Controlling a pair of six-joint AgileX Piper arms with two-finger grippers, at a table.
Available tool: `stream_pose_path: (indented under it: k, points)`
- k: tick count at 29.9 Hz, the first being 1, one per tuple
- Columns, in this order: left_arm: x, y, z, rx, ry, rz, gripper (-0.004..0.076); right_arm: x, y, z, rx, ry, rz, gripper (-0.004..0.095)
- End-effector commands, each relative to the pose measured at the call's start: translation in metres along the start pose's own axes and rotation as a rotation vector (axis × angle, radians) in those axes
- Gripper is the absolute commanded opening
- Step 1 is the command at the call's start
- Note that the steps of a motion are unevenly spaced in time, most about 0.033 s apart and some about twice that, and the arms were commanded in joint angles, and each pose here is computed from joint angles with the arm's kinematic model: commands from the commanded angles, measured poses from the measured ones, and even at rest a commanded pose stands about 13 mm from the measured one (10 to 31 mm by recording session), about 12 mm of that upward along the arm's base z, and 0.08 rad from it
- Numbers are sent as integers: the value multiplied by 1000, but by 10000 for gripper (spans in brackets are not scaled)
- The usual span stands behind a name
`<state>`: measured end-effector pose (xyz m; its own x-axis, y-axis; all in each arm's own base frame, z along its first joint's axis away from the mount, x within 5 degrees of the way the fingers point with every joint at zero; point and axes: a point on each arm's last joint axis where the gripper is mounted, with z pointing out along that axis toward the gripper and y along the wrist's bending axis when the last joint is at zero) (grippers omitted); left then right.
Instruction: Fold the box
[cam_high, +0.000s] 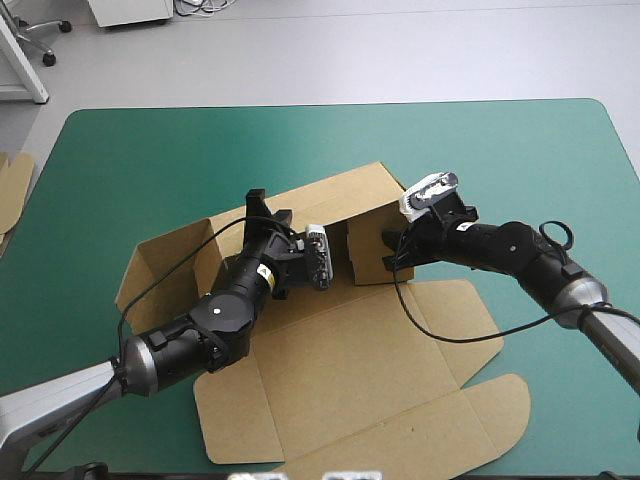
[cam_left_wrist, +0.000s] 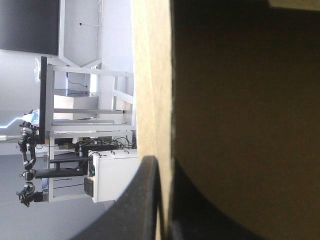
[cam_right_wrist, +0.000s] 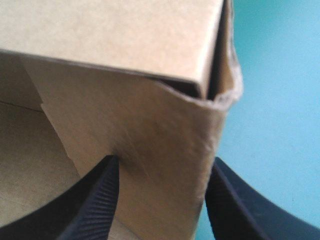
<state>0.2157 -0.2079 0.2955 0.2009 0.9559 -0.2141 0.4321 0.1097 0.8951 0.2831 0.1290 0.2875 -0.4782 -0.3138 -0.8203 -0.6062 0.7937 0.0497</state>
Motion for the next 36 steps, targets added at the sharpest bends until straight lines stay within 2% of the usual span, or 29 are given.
stream_pose_path:
  k: [1,8,17,24,30,35,36]
  points:
    - [-7,2,-5,23,-63,-66,-14,-18,-1,-12,36,-107,4,484]
    - [-7,3,-5,7,-65,-42,-14,-14,-4,-1,26,-85,35,484]
    - [-6,5,-5,-19,-55,-51,-14,-20,12,5,33,-130,-29,437]
    - [-5,7,-5,-32,-45,-69,-14,-14,10,17,37,-99,-12,402]
    - [-6,7,-5,-35,-47,-64,-14,-13,9,20,33,-98,16,262]
    - [-5,9,-5,-55,-46,-74,-14,-13,12,21,23,-95,10,-33]
    - [-5,9,-5,-61,-47,-77,-14,-13,13,21,20,-95,8,-21]
